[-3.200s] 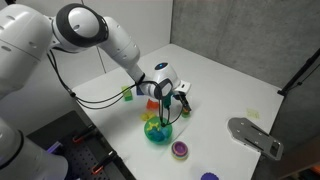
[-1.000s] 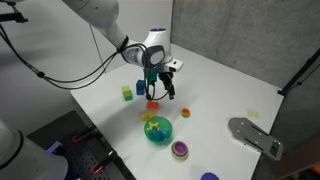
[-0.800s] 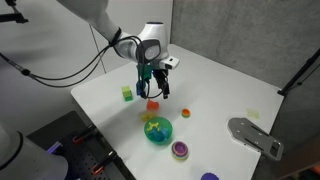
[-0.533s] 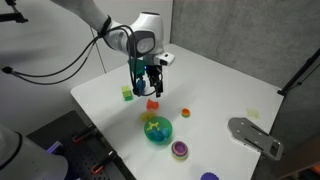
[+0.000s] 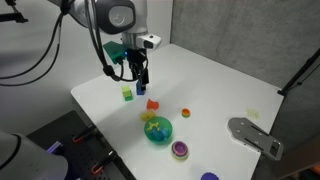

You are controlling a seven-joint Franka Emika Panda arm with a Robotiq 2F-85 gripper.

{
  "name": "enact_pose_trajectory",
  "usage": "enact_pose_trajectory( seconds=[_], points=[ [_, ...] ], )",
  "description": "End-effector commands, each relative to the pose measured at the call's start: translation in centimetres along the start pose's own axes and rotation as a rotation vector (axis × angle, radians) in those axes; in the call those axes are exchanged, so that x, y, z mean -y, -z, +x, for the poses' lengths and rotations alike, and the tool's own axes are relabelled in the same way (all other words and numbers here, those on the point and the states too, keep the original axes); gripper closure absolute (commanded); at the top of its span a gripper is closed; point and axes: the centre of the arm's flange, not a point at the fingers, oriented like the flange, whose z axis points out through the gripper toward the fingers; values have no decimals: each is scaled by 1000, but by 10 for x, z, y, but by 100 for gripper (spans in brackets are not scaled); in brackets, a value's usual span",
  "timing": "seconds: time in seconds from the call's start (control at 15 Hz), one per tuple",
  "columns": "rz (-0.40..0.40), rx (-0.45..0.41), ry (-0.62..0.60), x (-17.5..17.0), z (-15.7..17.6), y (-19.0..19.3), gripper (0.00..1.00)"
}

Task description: Pick up the orange bowl and put it into the green small empty bowl

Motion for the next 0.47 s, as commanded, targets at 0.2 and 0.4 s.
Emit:
enact_pose_trajectory(
  seconds=[0.2,0.4],
  points=[
    [-8,-2,12,-8,-22,16,0],
    [-14,-4,11,-11,-30,16,0]
  ],
)
